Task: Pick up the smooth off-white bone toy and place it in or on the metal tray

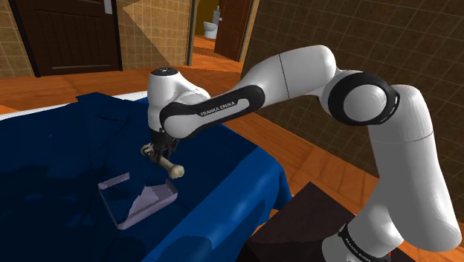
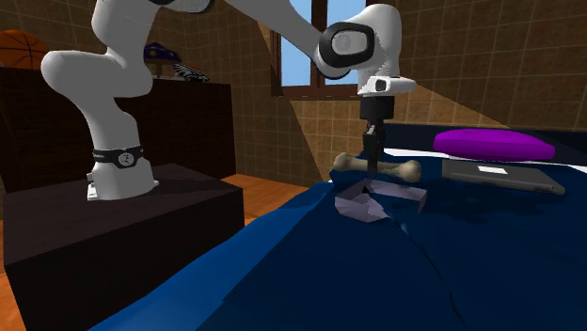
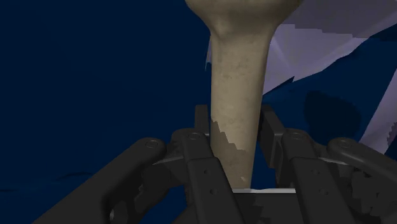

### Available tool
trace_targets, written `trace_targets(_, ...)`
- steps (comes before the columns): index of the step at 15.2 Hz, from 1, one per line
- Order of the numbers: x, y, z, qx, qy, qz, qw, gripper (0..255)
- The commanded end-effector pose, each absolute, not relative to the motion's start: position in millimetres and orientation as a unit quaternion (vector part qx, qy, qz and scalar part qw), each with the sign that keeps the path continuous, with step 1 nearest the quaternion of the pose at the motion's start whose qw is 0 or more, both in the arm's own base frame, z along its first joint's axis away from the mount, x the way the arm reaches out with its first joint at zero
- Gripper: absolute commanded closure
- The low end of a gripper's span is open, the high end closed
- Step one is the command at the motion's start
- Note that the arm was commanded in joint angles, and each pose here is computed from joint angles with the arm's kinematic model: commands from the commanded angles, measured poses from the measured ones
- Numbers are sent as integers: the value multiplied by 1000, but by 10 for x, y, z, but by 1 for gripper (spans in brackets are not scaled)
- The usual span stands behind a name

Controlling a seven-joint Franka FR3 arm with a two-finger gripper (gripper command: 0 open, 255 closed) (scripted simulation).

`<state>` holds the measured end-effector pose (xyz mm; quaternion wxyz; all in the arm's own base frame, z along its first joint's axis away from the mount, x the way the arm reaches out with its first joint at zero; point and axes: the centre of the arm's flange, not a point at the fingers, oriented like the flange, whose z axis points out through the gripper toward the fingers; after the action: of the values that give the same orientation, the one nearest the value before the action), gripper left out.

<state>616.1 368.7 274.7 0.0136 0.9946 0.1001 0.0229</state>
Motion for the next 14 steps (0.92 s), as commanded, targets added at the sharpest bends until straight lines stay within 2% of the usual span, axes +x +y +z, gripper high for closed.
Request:
trace_targets(1,6142,3947,2764,995,99,23,14,255)
trace_targets(5,6093,4527,2777,995,99,23,14,255)
trace_targets(14,6093,4526,2302,995,99,23,14,255)
